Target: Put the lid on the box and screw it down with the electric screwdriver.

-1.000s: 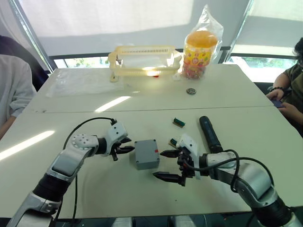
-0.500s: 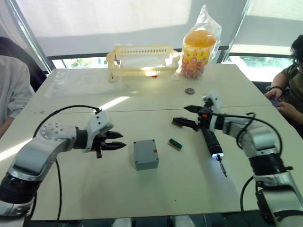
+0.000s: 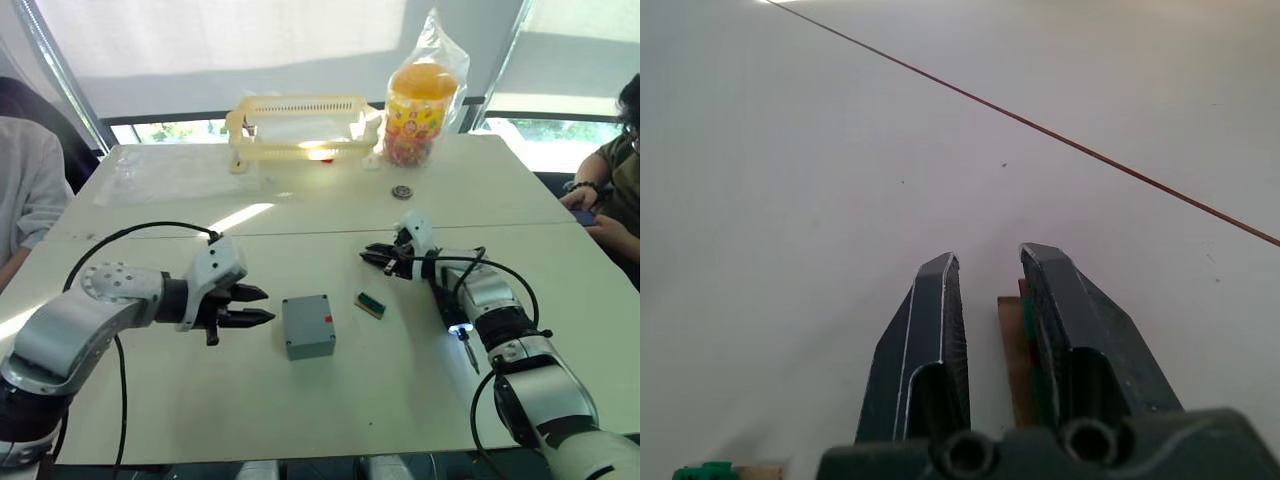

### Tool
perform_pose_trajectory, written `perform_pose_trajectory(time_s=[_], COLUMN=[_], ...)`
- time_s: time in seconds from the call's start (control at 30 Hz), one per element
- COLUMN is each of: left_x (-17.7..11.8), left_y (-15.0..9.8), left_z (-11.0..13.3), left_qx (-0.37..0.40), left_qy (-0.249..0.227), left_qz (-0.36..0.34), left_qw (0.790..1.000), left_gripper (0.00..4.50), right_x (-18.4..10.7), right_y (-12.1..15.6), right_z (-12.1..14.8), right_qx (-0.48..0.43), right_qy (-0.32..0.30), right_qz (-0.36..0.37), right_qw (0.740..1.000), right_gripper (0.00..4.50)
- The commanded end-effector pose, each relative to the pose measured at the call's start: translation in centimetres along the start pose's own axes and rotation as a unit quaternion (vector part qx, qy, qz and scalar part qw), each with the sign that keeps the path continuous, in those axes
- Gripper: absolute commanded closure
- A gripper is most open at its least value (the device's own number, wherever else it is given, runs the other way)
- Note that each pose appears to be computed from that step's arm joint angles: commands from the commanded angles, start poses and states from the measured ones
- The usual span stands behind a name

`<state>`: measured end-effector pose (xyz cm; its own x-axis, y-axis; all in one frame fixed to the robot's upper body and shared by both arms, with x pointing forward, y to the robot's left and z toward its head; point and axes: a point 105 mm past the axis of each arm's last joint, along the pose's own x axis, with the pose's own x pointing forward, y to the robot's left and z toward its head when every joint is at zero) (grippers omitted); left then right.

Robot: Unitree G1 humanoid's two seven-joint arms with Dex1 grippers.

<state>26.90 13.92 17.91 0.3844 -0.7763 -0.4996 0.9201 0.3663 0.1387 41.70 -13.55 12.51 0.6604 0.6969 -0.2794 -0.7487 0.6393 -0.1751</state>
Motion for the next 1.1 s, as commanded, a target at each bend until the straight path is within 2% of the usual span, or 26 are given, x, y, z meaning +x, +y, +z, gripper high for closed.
perform_pose_trajectory(time_s=[0.03,0.3,0.47,0.5,0.53,0.6,1.1], left_x=[-0.3,0.1,0.2,0.3,0.3,0.4,0.6], left_y=[-0.1,-0.1,-0.2,-0.2,-0.2,-0.2,-0.4], left_z=[0.6,0.4,0.2,0.2,0.1,0.1,-0.7], left_qx=[0.017,0.014,0.011,0.01,0.01,0.01,0.005], left_qy=[-0.004,-0.004,-0.004,-0.004,-0.004,-0.004,0.001], left_qz=[0.009,0.008,0.006,0.006,0.005,0.005,0.006], left_qw=[1.0,1.0,1.0,1.0,1.0,1.0,1.0], left_gripper=[2.63,2.63,2.63,2.63,2.63,2.63,2.63], right_x=[0.0,-0.5,-0.7,-0.7,-0.7,-0.6,0.6], right_y=[-0.8,-1.1,-1.5,-1.6,-1.7,-1.9,-1.9], right_z=[2.4,3.9,3.5,3.2,3.0,2.9,2.8], right_qx=[-0.021,-0.014,-0.02,-0.02,-0.017,-0.013,-0.004], right_qy=[-0.034,-0.065,-0.055,-0.051,-0.046,-0.044,-0.032], right_qz=[-0.012,-0.009,-0.022,-0.028,-0.031,-0.035,-0.038], right_qw=[0.999,0.998,0.998,0.998,0.998,0.998,0.999], right_gripper=[3.44,3.44,3.44,2.92,2.65,1.65,1.65])
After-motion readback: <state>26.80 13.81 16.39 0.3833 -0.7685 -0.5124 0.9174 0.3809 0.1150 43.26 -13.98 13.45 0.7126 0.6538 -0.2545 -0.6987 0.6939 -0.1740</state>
